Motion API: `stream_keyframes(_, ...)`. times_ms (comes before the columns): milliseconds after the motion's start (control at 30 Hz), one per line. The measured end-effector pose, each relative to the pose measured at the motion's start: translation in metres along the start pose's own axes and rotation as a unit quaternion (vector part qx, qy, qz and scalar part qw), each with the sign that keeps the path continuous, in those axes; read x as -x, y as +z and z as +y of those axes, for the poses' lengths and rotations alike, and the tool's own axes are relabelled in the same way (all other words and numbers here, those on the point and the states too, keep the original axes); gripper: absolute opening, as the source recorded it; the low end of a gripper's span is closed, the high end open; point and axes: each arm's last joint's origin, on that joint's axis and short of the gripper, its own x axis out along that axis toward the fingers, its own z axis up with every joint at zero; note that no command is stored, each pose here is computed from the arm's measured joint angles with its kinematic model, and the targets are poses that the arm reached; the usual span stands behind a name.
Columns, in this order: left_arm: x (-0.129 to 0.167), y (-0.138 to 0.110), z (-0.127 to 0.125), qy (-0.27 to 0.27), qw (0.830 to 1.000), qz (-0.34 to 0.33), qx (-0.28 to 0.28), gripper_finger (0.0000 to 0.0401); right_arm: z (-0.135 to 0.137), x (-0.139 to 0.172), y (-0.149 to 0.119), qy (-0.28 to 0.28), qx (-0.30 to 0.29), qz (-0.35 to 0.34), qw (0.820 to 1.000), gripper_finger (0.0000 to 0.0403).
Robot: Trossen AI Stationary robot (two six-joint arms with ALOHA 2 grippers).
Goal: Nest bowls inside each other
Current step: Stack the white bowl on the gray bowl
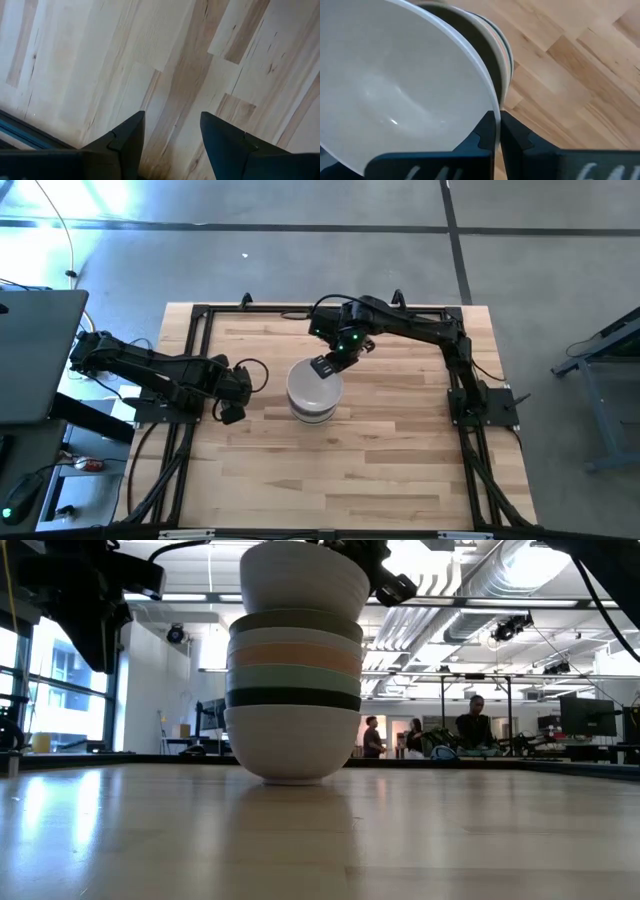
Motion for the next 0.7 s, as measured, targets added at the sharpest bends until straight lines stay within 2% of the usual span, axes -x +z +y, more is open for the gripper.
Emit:
stream_keyframes(167,0.0,0.0,0.0,-0.001,1.0,-0.002,0.001,0.0181,0.0,-0.005,0.002,-0.013,-0.002,0.002,1.0,0.0)
stream_keyframes(467,0.0,0.001,0.0,-0.002,1.0,-0.004,0.006,0.0181,0.001,-0.032,0.01,-0.034,0.005,0.03,0.999,0.0)
stream_keyframes(700,0.0,0.001,0.0,-0.003,1.0,-0.004,0.01,0.0181,0.001,-0.037,0.012,-0.037,0.008,0.038,0.999,0.0)
